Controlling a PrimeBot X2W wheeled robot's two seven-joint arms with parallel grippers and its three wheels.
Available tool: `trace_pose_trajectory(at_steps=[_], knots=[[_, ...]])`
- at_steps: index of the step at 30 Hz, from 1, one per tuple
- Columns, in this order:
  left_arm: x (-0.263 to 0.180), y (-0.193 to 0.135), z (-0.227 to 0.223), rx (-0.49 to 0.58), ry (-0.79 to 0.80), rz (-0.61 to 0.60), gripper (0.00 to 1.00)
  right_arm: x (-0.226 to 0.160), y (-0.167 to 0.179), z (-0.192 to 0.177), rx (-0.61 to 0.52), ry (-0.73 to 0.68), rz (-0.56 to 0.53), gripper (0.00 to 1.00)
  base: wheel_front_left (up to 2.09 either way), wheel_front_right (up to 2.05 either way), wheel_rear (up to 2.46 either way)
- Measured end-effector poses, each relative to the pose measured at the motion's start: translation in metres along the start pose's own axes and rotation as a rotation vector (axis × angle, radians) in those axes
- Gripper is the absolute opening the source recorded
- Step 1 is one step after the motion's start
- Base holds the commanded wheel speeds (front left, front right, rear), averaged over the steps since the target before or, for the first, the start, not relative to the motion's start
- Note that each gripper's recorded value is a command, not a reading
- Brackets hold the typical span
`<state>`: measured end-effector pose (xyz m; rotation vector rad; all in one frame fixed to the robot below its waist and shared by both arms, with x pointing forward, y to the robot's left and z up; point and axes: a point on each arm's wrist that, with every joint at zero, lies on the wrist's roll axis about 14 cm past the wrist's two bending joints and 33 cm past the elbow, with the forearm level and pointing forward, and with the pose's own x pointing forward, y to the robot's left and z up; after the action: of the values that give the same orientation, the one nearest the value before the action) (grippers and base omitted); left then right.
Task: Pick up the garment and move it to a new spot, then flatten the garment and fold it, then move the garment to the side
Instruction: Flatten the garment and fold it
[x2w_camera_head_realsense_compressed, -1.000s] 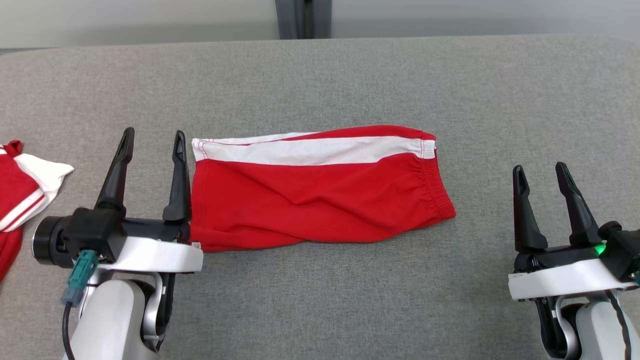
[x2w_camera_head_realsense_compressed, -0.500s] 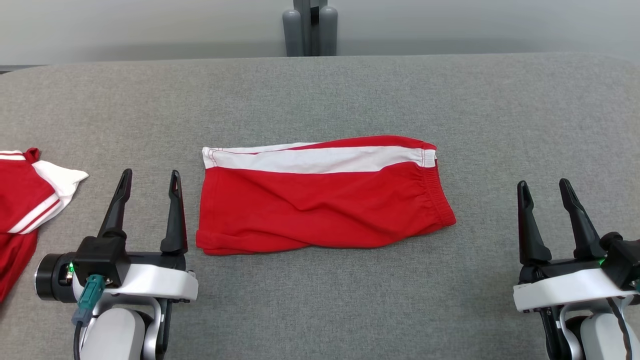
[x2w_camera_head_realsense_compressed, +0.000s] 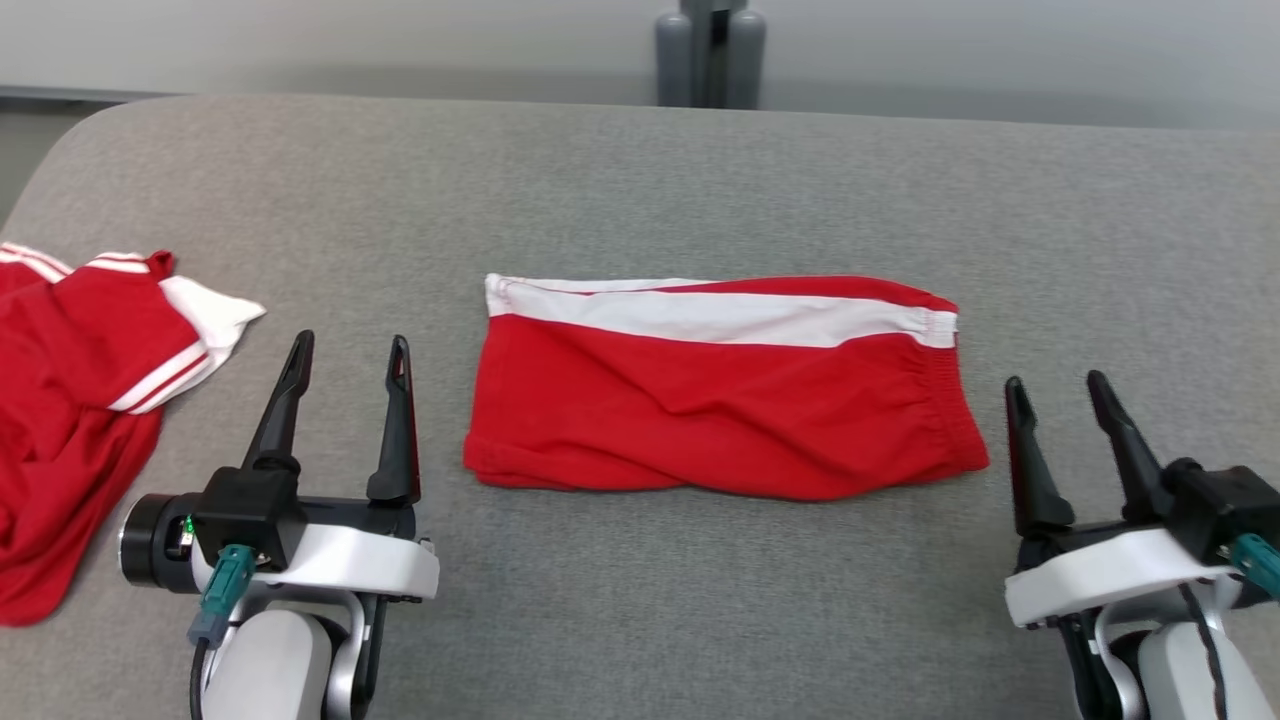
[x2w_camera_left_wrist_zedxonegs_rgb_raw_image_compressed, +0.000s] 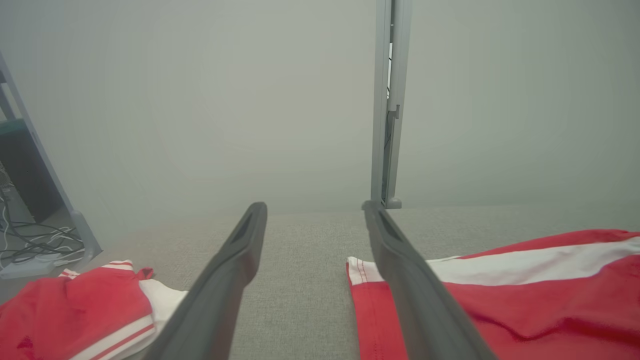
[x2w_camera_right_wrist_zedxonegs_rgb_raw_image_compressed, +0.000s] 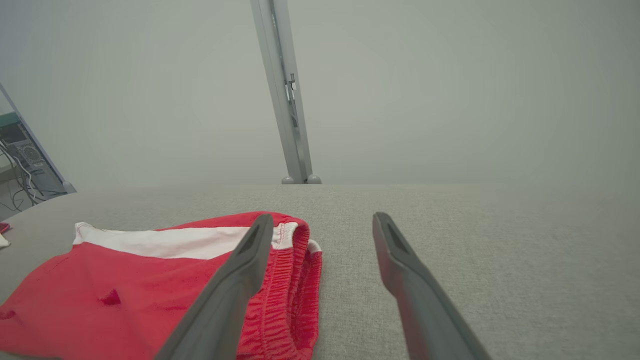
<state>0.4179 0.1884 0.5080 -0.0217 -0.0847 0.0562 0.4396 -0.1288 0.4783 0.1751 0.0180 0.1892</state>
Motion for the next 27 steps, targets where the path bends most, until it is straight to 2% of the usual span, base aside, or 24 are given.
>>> trace_pose_trajectory(at_steps=[7, 16, 21, 22, 24, 27], knots=[[-0.007, 0.013, 0.002, 0.003, 0.000, 0.035, 1.00, 0.016, 0.035, -0.052, 0.035, 0.168, 0.098, 1.00, 0.00, 0.00, 0.00], [-0.004, 0.014, -0.006, 0.018, 0.019, 0.032, 1.00, 0.021, 0.014, -0.100, 0.056, 0.293, 0.026, 1.00, 0.00, 0.00, 0.00], [0.004, 0.007, -0.008, 0.011, 0.017, 0.015, 1.00, 0.027, 0.021, -0.105, 0.096, 0.302, 0.036, 1.00, 0.00, 0.00, 0.00], [0.006, 0.007, -0.007, 0.012, 0.014, 0.012, 1.00, 0.028, 0.022, -0.105, 0.102, 0.298, 0.038, 0.45, 0.00, 0.00, 0.00], [0.007, 0.004, -0.009, 0.009, 0.017, 0.004, 1.00, 0.030, 0.024, -0.106, 0.122, 0.300, 0.041, 0.00, 0.00, 0.00, 0.00], [0.009, 0.002, -0.010, 0.012, 0.019, -0.005, 1.00, 0.031, 0.023, -0.103, 0.142, 0.286, 0.035, 0.00, 0.00, 0.00, 0.00]])
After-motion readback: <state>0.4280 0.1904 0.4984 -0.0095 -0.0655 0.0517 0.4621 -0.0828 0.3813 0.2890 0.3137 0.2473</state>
